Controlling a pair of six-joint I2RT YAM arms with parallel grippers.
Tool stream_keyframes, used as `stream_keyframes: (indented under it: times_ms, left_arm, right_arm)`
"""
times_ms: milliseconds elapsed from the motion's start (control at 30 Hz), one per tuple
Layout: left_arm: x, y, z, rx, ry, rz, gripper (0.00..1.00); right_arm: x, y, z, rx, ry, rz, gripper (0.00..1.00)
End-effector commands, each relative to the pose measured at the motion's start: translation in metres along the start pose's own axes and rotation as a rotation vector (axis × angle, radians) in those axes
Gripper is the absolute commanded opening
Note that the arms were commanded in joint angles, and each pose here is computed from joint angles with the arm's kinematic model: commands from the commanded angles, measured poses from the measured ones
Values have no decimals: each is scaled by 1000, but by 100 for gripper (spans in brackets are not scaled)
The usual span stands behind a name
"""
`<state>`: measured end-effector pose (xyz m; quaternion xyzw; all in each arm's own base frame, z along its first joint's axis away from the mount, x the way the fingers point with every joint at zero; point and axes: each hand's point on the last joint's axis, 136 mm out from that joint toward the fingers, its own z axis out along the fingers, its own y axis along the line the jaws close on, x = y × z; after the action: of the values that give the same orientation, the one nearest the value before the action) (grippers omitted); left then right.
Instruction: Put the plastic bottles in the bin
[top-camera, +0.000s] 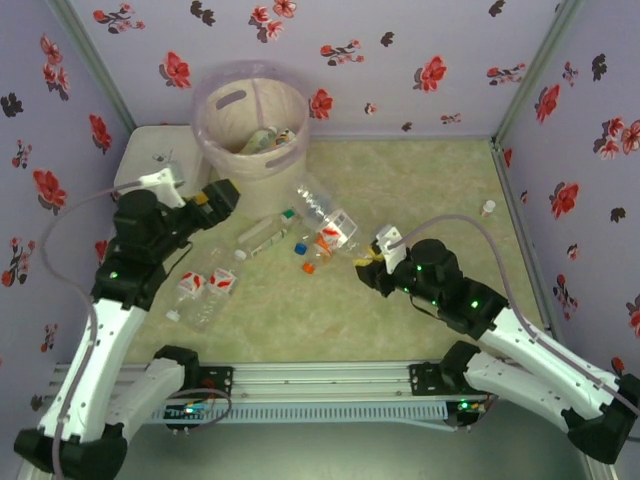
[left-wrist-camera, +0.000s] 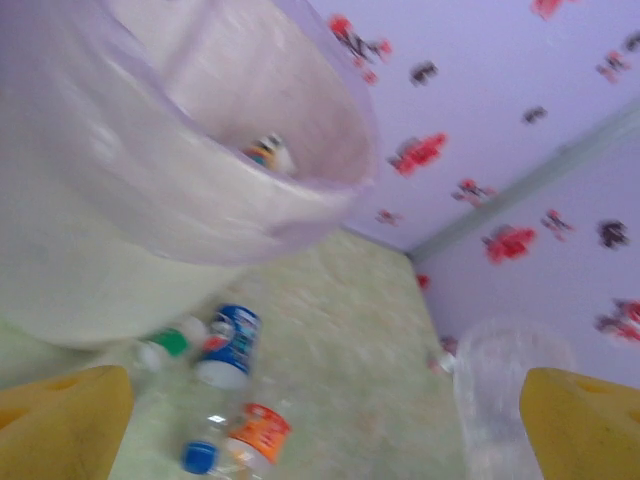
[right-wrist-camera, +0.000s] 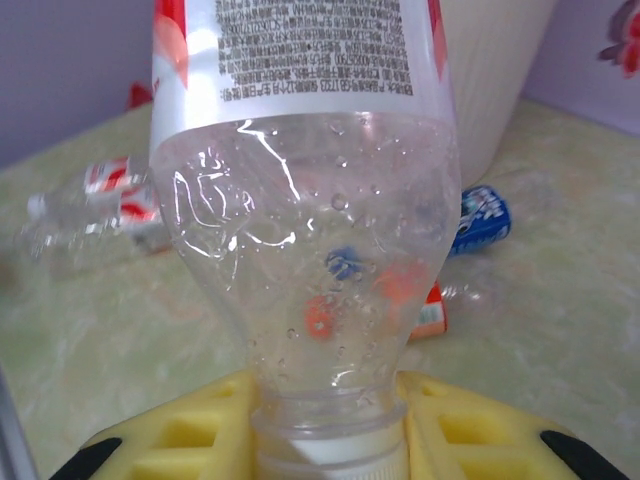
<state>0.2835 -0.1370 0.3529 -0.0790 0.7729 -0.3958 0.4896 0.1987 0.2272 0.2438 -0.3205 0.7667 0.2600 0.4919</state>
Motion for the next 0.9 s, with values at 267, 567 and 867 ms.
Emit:
stream_keyframes:
  times_ms: [267,567,867]
  left_arm:
    - [66,-109,69,406,52,22,100]
    - [113,-121,115,397,132,69,89]
    - [115,-129,128,410,144,71,83]
  right_arm:
    - [-39,-35,19,164,-300,217,0]
    - [-34,-25,35,93,-319,271,0]
    - [-22,-13,52,19,-261,291,0]
